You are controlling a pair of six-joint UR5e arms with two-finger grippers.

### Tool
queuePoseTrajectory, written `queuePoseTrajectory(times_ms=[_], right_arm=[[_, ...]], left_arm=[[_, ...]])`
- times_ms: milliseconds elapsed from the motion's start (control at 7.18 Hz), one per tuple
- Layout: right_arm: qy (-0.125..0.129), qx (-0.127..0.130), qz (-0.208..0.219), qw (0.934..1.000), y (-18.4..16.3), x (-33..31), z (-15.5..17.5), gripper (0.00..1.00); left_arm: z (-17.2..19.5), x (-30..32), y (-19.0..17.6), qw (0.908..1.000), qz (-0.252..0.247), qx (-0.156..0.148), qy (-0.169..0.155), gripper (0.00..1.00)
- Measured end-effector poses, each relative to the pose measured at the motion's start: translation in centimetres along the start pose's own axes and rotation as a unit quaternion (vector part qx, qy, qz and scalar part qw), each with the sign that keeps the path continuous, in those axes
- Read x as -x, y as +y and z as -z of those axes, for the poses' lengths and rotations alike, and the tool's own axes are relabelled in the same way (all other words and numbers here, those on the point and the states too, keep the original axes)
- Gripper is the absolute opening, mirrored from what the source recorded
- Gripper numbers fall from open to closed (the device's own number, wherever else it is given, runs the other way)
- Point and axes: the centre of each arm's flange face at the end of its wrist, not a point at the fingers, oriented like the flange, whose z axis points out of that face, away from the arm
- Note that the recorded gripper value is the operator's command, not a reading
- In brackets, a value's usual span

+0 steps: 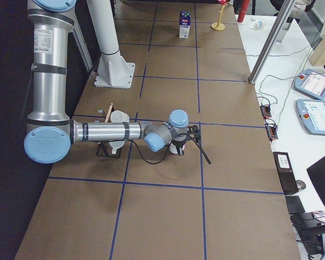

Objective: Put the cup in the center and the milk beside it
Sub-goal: 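Carry the white mug with the right gripper to the table center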

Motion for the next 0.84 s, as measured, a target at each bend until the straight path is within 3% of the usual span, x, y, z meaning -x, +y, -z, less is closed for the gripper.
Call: queuePoseTrajectory(times_ms=[139,418,836], right_arm=[[-0.004,-0.003,-0.004,1.0000,-1.4,1.3,0.5,0.00],[-0.014,-0.004,-0.031,0.9994,-7.8,7.9,1.6,0.00],[-0.019,0.013,-0.088,0.9958,-15.2,25.8,1.0,0.00]], left_arm=[[0.0,0.0,0.0,1.0000,0.000,0.000,0.000,1.00],[0.1,-0.1,0.0,1.0000,-0.001,-0.001,0.000,1.00],[0.2,-0.2,0.0,1.0000,-0.002,-0.002,0.000,1.00]])
